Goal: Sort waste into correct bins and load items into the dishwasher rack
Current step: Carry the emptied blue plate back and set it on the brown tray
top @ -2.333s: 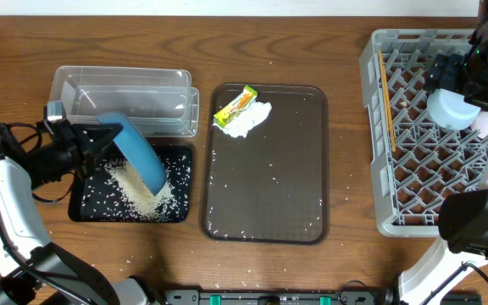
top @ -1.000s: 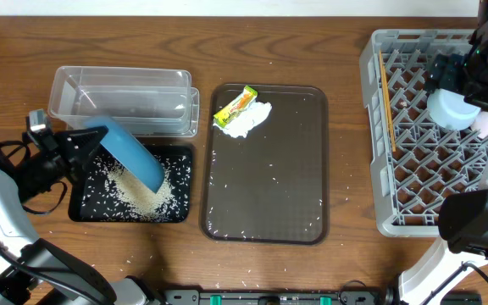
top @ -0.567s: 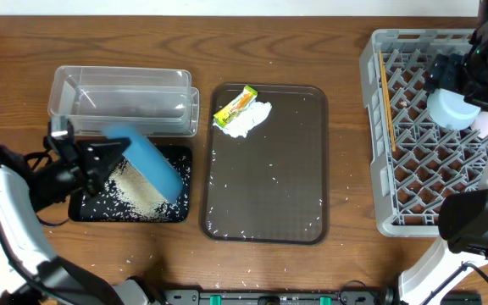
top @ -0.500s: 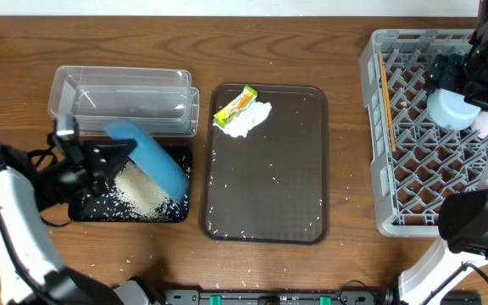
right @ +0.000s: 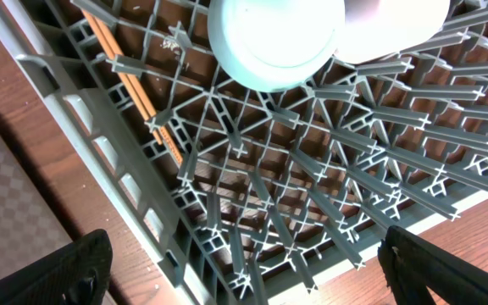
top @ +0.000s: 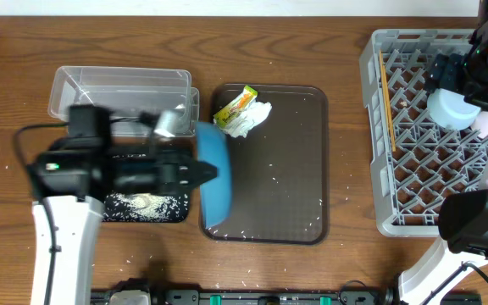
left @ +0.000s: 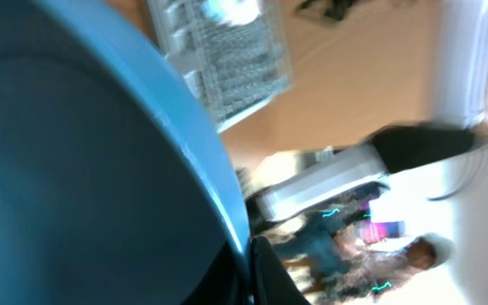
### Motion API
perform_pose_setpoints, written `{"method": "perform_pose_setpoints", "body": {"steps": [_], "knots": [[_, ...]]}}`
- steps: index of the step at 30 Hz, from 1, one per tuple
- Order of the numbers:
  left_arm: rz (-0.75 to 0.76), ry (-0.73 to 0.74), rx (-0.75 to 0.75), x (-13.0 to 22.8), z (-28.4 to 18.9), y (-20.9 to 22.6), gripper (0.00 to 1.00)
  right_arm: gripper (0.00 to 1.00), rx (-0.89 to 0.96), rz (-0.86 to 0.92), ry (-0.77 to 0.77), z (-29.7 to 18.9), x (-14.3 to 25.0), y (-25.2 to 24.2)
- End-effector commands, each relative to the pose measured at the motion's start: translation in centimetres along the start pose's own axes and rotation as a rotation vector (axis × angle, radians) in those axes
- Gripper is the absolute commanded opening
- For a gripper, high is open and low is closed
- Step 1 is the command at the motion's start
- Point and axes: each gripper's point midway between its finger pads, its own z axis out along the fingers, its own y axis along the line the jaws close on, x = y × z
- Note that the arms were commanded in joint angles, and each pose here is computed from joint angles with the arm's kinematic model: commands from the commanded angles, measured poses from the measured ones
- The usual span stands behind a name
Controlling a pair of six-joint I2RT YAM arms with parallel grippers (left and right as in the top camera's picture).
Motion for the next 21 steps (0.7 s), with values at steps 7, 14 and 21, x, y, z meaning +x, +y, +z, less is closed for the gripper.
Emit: {"method": "perform_pose_setpoints", "body": {"steps": [7,14,21], "knots": [[0.122,-0.082,-0.482,-1.7,8.2,1.2,0.06,0.99,0.001,0.013,0.003,0.1,0.0,0.0],[0.29,-0.057,-0.682,-0.5,14.5,3.1,0.06,0.99,0.001,0.013,0.003,0.1,0.0,0.0],[0.288,0.064,-0.695,1.7,21.3,6.1,0.06,0.99,0.001,0.013,0.003,0.1,0.0,0.0]]}}
